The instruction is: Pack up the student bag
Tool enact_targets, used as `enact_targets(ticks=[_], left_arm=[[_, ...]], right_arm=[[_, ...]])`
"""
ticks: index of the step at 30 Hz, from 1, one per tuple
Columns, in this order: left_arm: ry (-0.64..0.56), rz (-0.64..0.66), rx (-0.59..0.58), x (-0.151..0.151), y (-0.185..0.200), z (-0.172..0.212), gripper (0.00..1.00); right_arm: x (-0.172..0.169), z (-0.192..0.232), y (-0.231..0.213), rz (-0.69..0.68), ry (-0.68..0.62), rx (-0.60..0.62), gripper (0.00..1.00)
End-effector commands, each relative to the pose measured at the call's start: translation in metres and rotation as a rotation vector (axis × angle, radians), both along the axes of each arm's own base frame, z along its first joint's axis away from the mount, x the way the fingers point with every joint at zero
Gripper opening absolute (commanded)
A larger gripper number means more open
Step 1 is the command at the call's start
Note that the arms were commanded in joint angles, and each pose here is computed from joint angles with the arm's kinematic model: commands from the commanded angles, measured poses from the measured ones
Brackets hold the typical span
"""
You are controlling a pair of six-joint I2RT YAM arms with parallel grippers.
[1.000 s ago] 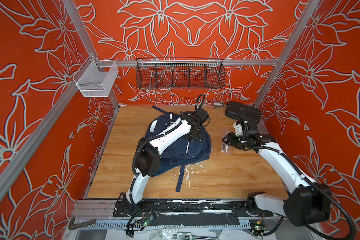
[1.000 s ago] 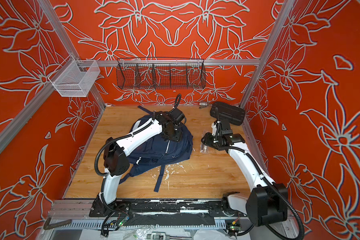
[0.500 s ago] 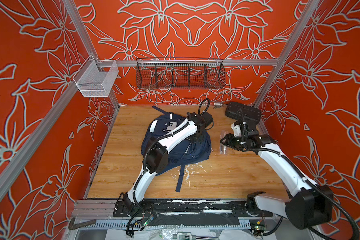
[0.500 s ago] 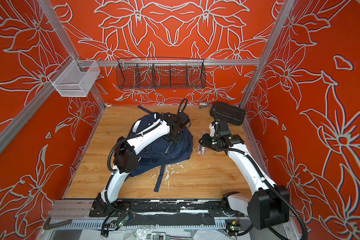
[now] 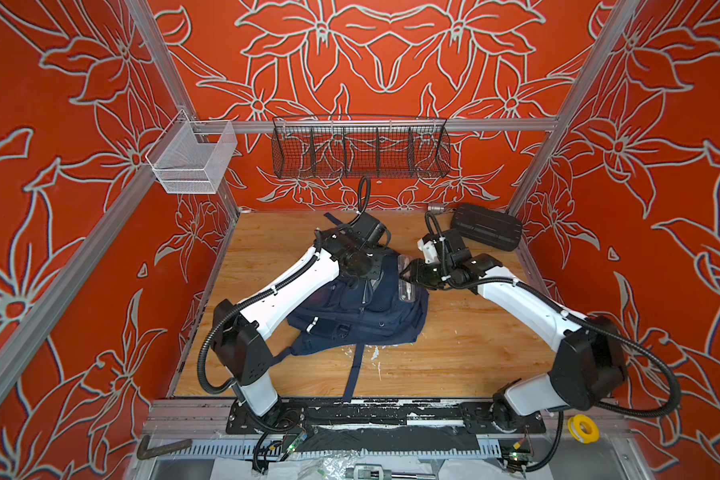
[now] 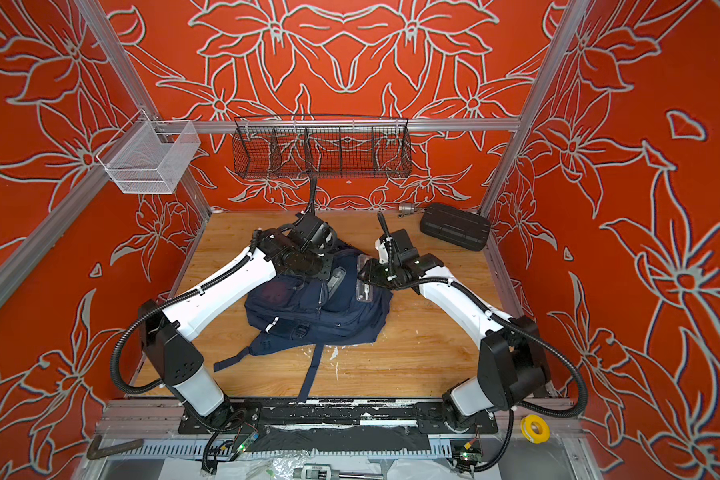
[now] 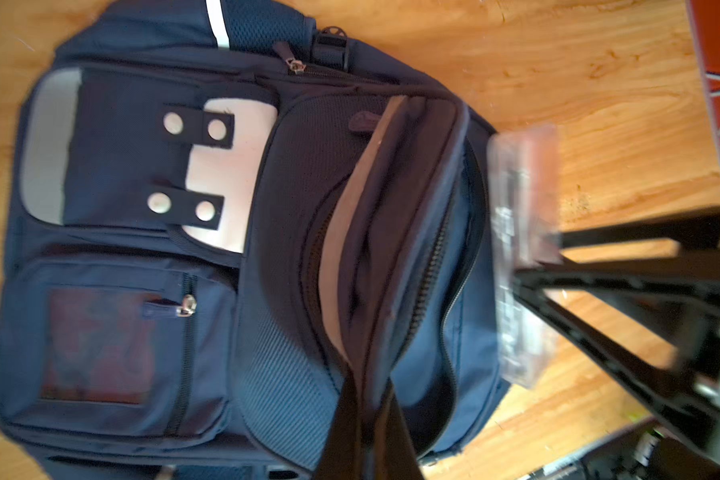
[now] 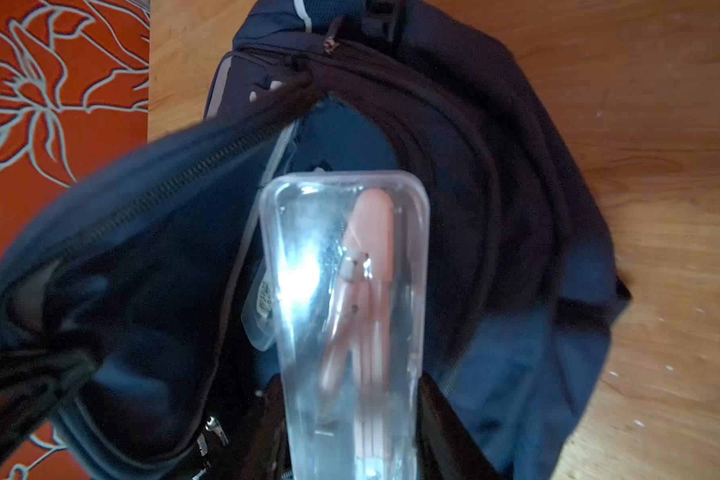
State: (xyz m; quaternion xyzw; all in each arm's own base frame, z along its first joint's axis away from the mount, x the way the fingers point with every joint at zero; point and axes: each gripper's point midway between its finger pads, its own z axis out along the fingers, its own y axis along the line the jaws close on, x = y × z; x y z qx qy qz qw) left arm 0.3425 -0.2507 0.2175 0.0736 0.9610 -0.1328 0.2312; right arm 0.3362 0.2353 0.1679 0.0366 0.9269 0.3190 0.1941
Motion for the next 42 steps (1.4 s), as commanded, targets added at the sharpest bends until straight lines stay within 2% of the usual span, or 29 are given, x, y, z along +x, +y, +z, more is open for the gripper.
enact_targets(ticks=[1, 5, 9, 12, 15, 17, 18, 19, 28, 36, 39, 40, 42], left_arm=[[-0.115, 0.015, -0.175, 0.018, -0.016, 0.038, 0.0], [-0.109, 0.003, -0.2, 0.019, -0.022, 0.038, 0.0], [-0.101, -0.003, -0.219, 0.02, -0.027, 0.036, 0.0], [-0.098, -0.004, -0.228, 0.021, -0.029, 0.034, 0.0], [-0.097, -0.004, -0.23, 0.022, -0.03, 0.033, 0.0], [-0.097, -0.008, -0.234, 0.022, -0.031, 0.033, 0.0], [-0.097, -0.009, -0.237, 0.022, -0.031, 0.033, 0.0], [-0.097, -0.008, -0.24, 0.023, -0.032, 0.033, 0.0], [-0.095, -0.017, -0.254, 0.029, -0.038, 0.033, 0.0], [-0.072, -0.021, -0.276, 0.034, -0.047, 0.026, 0.0], [-0.05, -0.04, -0.292, 0.036, -0.054, 0.021, 0.0], [-0.043, -0.055, -0.297, 0.036, -0.058, 0.018, 0.02], [-0.043, -0.093, -0.287, 0.034, -0.061, 0.016, 0.33]], right_arm=[[0.016, 0.005, 0.025, -0.053, 0.026, 0.116, 0.34], [0.021, -0.006, 0.047, -0.092, 0.074, 0.175, 0.35], [0.019, -0.026, 0.063, -0.113, 0.126, 0.173, 0.35], [0.017, -0.035, 0.077, -0.128, 0.14, 0.192, 0.4], [0.017, -0.037, 0.076, -0.171, 0.12, 0.168, 0.57], [0.016, -0.035, 0.067, -0.193, 0.096, 0.138, 0.73], [0.015, -0.032, 0.063, -0.197, 0.084, 0.12, 0.81], [0.014, -0.028, 0.056, -0.204, 0.07, 0.094, 0.97], [-0.002, 0.006, 0.008, -0.197, -0.04, -0.031, 0.97], [-0.021, 0.004, -0.049, -0.202, -0.072, -0.153, 0.97], [-0.026, 0.002, -0.072, -0.227, -0.083, -0.147, 0.97], [-0.027, 0.0, -0.076, -0.221, -0.074, -0.136, 0.97], [-0.031, -0.004, -0.08, -0.195, -0.059, -0.123, 0.97]])
